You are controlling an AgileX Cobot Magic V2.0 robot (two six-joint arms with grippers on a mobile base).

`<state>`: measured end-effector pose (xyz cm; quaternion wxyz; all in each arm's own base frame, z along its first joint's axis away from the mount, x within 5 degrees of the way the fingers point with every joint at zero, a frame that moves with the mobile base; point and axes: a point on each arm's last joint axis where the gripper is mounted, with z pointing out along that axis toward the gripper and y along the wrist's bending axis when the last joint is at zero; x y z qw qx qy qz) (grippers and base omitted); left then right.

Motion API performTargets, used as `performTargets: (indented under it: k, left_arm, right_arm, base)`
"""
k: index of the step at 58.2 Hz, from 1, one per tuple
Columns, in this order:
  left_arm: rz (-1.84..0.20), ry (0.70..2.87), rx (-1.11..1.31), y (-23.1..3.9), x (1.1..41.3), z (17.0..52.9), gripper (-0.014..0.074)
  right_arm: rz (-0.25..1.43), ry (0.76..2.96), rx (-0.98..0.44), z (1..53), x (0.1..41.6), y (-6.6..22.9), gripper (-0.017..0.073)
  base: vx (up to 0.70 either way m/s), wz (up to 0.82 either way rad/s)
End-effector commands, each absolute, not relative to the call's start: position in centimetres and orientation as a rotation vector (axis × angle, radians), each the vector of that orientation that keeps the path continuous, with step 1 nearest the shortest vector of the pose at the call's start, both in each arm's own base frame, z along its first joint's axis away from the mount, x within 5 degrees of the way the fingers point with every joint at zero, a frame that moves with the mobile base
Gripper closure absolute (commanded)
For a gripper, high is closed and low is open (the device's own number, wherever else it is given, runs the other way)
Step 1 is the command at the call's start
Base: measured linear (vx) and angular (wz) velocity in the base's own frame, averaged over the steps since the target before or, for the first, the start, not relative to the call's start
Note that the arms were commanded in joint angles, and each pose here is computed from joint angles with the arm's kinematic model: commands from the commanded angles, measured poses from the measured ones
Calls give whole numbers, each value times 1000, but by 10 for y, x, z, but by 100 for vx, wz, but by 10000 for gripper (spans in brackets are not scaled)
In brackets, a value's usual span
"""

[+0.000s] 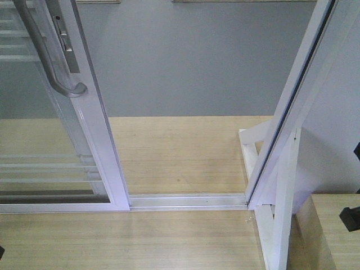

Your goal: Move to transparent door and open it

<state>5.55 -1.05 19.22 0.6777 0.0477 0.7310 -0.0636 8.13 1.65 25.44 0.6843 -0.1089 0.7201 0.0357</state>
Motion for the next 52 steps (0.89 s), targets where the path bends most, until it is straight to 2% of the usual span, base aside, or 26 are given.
performTargets:
  k: [1, 15, 52]
  left_arm:
    - [-162, 1665, 97, -11, 55, 185, 600]
    - [-189, 1793, 138, -15, 52, 173, 600]
    - [-190, 1794, 138, -15, 52, 173, 600]
  right_arm:
    - [97, 1522, -257, 270, 82, 19, 568]
    - [97, 1522, -257, 270, 82, 19, 568]
    - [110, 1522, -246, 270, 82, 19, 568]
  base:
    - [0, 0]
    - [0, 0]
    - [0, 0]
